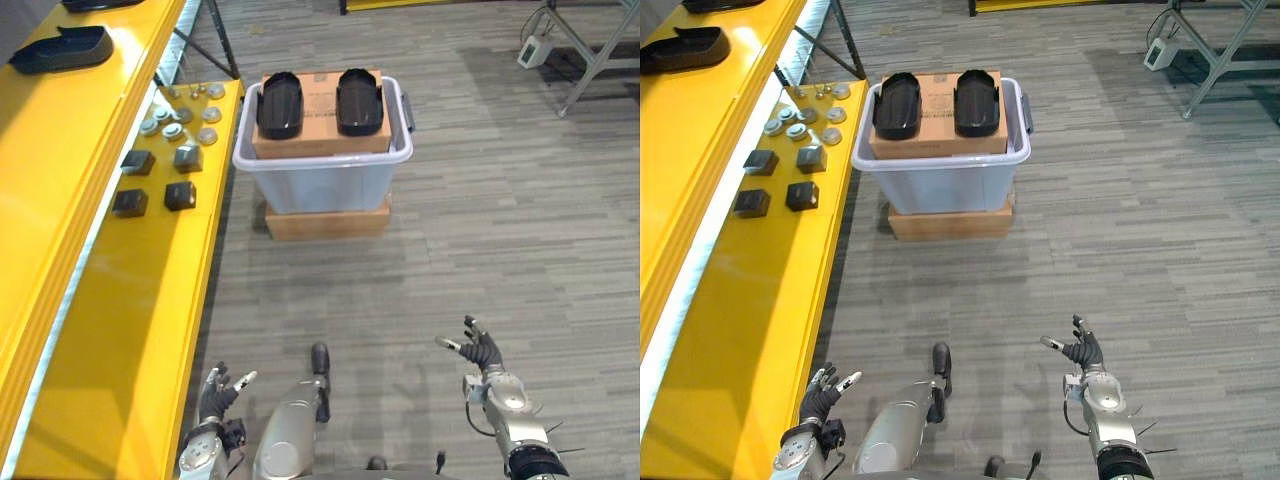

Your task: Walk over and take plastic housings, then place them on the shelf

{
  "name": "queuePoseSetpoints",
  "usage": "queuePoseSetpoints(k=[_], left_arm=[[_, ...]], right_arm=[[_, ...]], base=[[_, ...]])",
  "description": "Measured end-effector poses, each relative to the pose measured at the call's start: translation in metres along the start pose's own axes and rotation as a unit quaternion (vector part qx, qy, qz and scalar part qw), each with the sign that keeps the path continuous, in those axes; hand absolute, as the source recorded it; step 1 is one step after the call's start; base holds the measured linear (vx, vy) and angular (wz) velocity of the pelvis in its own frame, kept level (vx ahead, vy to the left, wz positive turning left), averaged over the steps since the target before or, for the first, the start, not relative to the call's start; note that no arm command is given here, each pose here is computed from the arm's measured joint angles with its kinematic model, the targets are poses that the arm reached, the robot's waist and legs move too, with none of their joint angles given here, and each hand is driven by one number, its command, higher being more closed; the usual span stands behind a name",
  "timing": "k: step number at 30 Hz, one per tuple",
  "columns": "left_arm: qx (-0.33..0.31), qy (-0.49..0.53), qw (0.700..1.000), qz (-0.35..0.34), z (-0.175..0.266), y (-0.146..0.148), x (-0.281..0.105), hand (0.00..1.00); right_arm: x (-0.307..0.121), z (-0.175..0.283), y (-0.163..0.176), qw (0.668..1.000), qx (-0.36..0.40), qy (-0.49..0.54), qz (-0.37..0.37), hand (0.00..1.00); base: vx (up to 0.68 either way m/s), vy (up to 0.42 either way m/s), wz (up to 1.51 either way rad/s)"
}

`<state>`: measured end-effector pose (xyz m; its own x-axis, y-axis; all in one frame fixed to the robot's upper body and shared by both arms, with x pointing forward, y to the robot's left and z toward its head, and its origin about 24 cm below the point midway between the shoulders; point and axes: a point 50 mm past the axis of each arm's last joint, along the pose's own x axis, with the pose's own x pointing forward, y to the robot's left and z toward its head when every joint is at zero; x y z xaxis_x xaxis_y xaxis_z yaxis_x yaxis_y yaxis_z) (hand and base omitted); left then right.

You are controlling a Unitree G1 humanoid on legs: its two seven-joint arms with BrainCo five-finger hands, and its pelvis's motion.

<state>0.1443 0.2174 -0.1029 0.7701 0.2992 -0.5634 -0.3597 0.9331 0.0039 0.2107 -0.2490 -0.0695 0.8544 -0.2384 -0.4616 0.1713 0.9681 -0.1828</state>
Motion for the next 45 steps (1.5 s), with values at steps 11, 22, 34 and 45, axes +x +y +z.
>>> queuePoseSetpoints(k=[11, 22, 34, 45], left_arm=[[0.014, 0.008, 1.0, 0.003, 0.0, 0.007, 0.003, 0.0], [-0.004, 0.021, 1.0, 0.001, -0.012, 0.005, -0.008, 0.0], [-0.034, -0.007, 0.999, -0.011, 0.003, -0.008, 0.0, 0.0], [-0.015, 0.007, 1.0, -0.006, -0.005, 0.007, -0.007, 0.0]], right_arm=[[-0.017, -0.034, 0.007, 0.998, 0.018, 0.053, 0.004, 0.0], [-0.029, -0.045, 0.001, 0.997, 0.054, 0.063, -0.008, 0.0], [-0.042, -0.052, -0.022, 0.987, 0.127, 0.057, -0.085, 0.0], [-0.041, -0.002, -0.039, 0.985, 0.119, -0.055, -0.116, 0.0]], base=[[0.57, 0.125, 0.28], [0.5, -0.199, 0.4], [0.24, 0.053, -0.21], [0.05, 0.07, -0.25]])
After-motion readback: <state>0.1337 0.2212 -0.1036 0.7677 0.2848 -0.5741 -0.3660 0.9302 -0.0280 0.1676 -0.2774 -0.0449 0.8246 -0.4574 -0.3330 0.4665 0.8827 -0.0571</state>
